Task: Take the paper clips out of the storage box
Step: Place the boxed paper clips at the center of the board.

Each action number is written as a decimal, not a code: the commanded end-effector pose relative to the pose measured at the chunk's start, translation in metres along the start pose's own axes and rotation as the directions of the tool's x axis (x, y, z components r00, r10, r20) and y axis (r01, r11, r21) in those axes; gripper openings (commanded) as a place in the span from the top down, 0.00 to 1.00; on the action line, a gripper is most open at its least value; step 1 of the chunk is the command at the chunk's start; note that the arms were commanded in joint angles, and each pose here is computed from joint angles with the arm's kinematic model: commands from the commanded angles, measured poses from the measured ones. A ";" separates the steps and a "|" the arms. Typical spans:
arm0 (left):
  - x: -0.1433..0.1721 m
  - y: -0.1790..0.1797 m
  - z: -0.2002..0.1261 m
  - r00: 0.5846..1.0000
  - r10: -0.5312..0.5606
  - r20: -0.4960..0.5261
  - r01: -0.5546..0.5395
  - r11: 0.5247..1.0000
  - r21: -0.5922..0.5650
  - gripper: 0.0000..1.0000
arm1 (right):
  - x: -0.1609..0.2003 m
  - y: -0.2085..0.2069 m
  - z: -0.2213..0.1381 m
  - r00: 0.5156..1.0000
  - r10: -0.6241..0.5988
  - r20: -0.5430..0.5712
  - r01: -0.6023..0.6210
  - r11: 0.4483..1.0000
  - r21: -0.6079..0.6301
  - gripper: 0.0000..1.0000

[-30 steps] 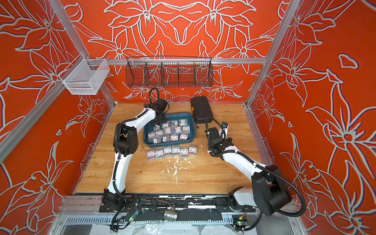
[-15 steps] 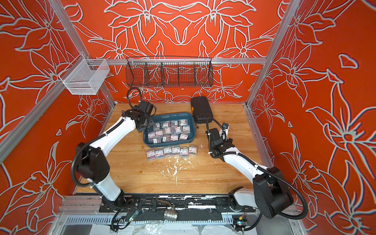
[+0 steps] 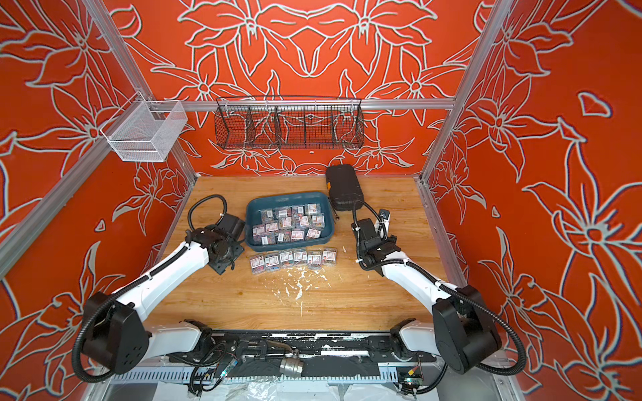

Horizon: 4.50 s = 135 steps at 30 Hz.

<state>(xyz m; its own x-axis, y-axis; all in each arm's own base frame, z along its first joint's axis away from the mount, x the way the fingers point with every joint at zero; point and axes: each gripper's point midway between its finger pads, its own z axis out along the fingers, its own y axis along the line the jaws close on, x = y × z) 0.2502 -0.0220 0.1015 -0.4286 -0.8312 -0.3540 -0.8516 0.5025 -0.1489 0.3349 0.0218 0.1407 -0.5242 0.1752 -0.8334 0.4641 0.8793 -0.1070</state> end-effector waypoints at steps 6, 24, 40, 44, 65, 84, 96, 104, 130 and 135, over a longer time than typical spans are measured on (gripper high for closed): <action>0.034 0.023 0.023 0.981 -0.162 -0.107 0.153 0.984 -0.089 0.70 | 0.003 -0.003 -0.001 1.000 -0.001 -0.001 0.001 1.000 0.002 0.34; 0.047 0.017 0.038 0.986 -0.164 -0.014 0.158 0.967 -0.200 0.62 | 0.004 -0.003 -0.002 1.000 -0.002 -0.002 0.002 1.000 -0.006 0.34; 0.053 -0.019 0.058 0.991 -0.130 -0.042 0.120 0.976 -0.184 0.50 | 0.003 -0.003 -0.001 1.000 0.002 0.002 -0.002 1.000 -0.006 0.34; 0.054 -0.023 0.058 0.992 -0.110 -0.055 0.099 0.980 -0.171 0.20 | 0.004 -0.002 -0.001 1.000 -0.003 -0.003 0.003 1.000 -0.003 0.34; 0.023 -0.037 0.023 0.962 0.269 -0.038 -0.265 0.961 0.085 0.01 | 0.005 -0.003 -0.003 1.000 0.001 -0.006 -0.001 1.000 -0.015 0.34; 0.063 0.040 0.011 0.932 0.356 -0.070 -0.319 0.896 0.308 0.91 | 0.007 -0.004 -0.004 1.000 0.003 -0.011 -0.003 1.000 -0.019 0.34; 0.054 0.032 0.043 0.934 0.350 -0.068 -0.339 0.931 0.140 1.00 | 0.008 -0.006 -0.006 1.000 0.010 -0.005 -0.010 1.000 -0.029 0.34; 0.052 0.024 0.056 0.928 0.369 -0.060 -0.362 0.927 0.098 1.00 | 0.007 -0.005 -0.004 1.000 0.005 -0.008 -0.005 1.000 -0.023 0.34; 0.066 -0.008 0.060 0.897 0.424 -0.125 -0.401 0.900 0.173 1.00 | 0.006 -0.006 -0.009 1.000 0.026 0.007 -0.025 0.998 -0.050 0.32; 0.057 0.000 0.046 0.899 0.426 -0.099 -0.409 0.899 0.158 1.00 | 0.007 -0.006 -0.009 1.000 0.022 0.005 -0.022 0.998 -0.052 0.32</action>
<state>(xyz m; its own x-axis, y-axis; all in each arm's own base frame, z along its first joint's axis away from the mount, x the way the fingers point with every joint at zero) 0.2433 -0.0648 0.0264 -0.7810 -0.5630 -0.2701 -0.5435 0.8259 -0.1501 0.3241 0.0220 0.1403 -0.5147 0.1898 -0.8361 0.4399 0.8955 -0.0676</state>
